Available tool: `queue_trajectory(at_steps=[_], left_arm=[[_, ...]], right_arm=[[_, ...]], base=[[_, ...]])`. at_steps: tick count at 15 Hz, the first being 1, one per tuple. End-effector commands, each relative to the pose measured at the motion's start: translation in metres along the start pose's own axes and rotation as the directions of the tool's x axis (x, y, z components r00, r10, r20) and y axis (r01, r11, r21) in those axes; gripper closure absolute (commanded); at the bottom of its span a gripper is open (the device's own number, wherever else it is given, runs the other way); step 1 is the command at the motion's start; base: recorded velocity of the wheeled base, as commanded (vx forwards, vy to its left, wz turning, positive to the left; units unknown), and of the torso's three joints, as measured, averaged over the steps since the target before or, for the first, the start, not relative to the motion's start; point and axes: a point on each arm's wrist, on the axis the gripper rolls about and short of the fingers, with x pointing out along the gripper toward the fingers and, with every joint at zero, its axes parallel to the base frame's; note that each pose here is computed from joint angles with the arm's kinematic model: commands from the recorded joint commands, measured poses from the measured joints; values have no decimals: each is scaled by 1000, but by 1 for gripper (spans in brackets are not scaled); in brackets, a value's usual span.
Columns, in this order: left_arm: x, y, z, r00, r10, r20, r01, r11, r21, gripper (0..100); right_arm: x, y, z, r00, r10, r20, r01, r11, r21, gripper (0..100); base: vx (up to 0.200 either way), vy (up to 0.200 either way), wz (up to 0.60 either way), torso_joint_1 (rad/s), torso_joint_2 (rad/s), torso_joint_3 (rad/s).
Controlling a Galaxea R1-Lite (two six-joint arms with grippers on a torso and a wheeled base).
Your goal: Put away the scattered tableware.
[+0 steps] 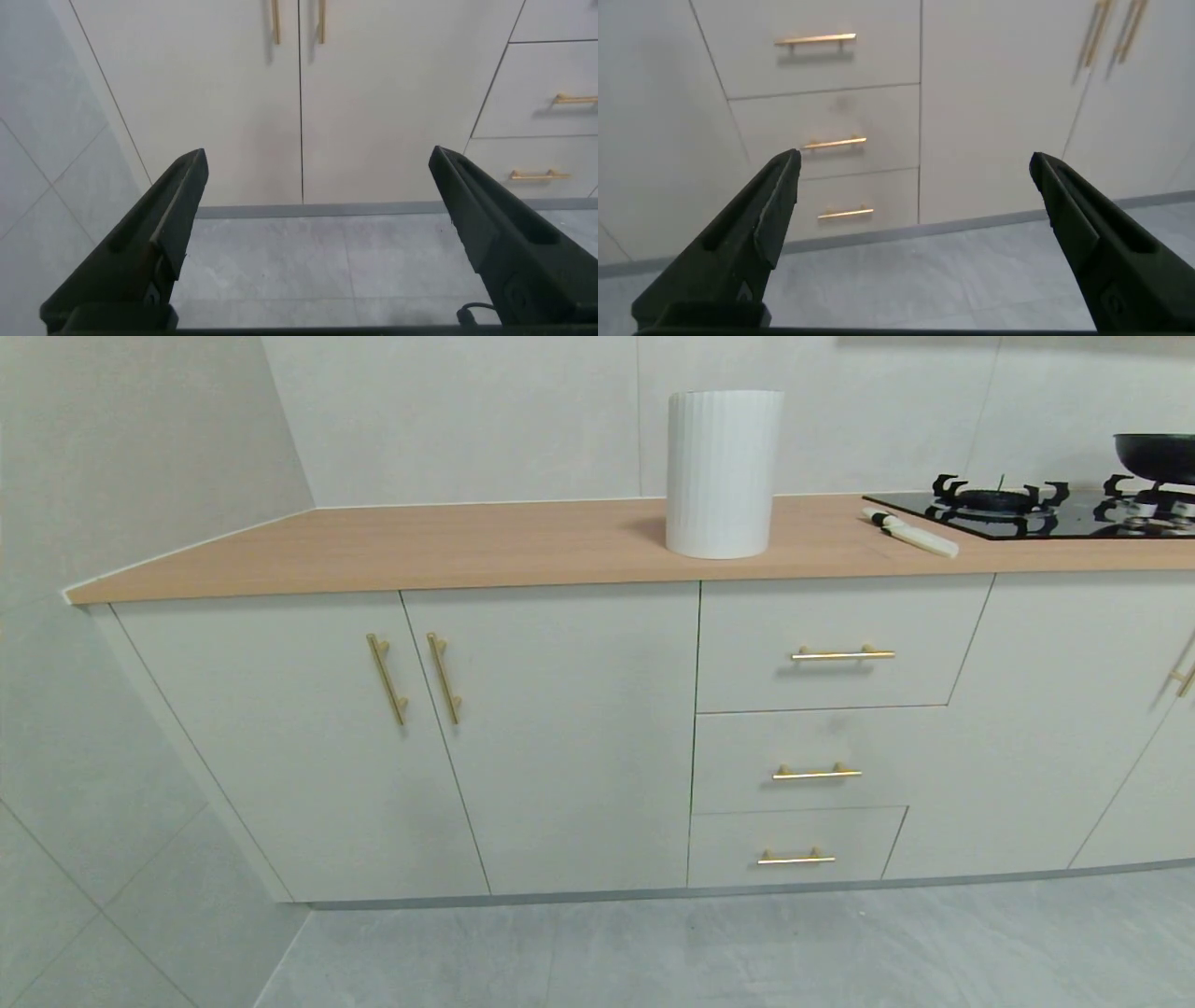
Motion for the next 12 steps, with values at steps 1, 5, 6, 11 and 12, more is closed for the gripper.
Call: queue_trajectory(at_steps=[1, 5, 6, 11, 12], left_arm=[[0, 0, 0, 1000, 0, -1, 0, 1000, 0, 0], [0, 0, 0, 1000, 0, -1, 0, 1000, 0, 0], [0, 0, 0, 1000, 0, -1, 0, 1000, 0, 0], [0, 0, 0, 1000, 0, -1, 0, 1000, 3, 0], [0, 0, 0, 1000, 0, -1, 0, 1000, 0, 0]], right_arm=[[6, 2, -20, 999, 39, -9, -39, 999, 1, 0], [6, 2, -29, 993, 63, -101, -64, 998, -3, 0], [6, 2, -29, 993, 63, -98, -64, 998, -1, 0], [6, 2, -29, 993, 62, -98, -62, 998, 0, 0], [6, 2, -29, 993, 62, -98, -62, 998, 0, 0]], base=[[0, 0, 0, 0, 0, 0], [0, 0, 0, 0, 0, 0], [0, 0, 0, 0, 0, 0], [0, 0, 0, 0, 0, 0], [0, 0, 0, 0, 0, 0]])
